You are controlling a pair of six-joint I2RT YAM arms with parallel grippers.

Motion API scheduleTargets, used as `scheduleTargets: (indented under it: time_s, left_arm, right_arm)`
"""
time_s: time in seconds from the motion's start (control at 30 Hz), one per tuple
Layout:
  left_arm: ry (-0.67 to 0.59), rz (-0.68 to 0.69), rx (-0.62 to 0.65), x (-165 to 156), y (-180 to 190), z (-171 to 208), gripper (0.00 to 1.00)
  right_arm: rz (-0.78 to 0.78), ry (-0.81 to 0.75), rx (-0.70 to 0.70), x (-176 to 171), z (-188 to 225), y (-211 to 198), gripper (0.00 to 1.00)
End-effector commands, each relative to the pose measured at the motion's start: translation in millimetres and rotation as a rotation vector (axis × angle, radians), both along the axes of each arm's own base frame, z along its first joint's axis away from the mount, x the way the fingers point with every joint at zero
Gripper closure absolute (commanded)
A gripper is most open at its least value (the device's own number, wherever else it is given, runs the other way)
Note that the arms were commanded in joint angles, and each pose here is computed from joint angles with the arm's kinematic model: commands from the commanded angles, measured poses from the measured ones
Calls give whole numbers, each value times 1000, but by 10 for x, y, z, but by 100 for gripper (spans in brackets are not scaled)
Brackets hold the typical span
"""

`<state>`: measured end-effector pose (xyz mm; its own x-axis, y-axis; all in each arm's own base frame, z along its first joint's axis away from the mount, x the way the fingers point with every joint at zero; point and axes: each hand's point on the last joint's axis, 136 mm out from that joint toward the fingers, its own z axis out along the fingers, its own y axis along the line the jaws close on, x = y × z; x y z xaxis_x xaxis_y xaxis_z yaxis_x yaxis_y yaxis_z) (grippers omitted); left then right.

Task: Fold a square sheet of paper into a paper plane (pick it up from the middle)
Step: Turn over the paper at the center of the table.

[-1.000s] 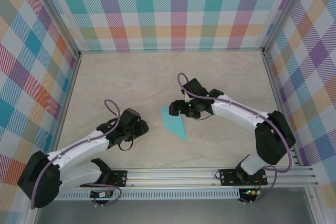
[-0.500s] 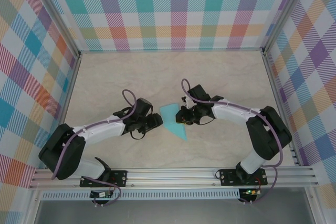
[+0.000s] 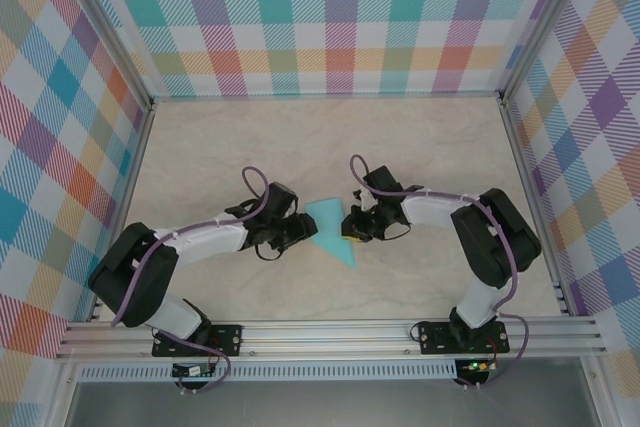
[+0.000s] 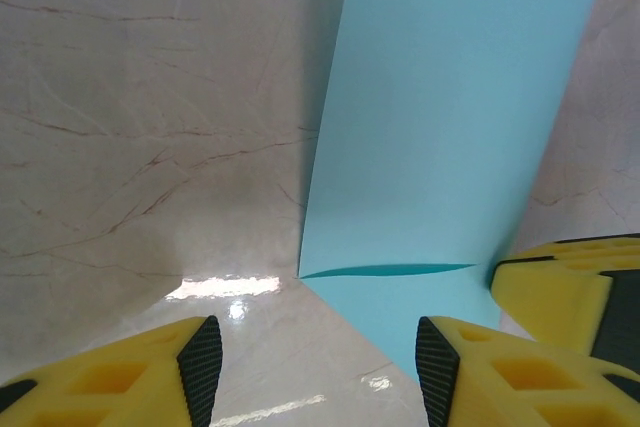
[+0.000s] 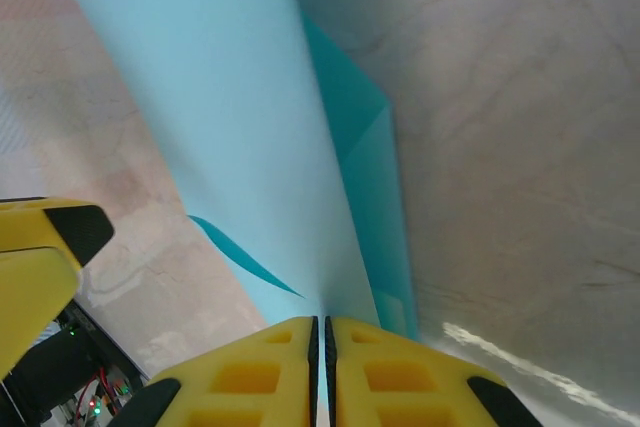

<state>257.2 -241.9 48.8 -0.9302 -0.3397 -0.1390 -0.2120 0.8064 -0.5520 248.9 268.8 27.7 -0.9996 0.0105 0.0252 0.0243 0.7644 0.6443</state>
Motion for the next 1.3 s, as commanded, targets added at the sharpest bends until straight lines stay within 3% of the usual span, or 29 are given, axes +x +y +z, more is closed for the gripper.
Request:
scheduleTargets:
  time_s: [0.0, 0.67, 1.27]
  left_arm:
    - [-11, 2, -28, 104, -55, 72, 44]
    - [22, -11, -98, 212, -282, -23, 44]
    - [-24, 47, -196, 339, -372, -31, 54]
  right_arm:
    - [18, 8, 27, -35, -88, -16, 88]
    - [-50, 100, 101, -96, -356, -195, 87]
    - [-64, 118, 80, -122, -443, -277, 87]
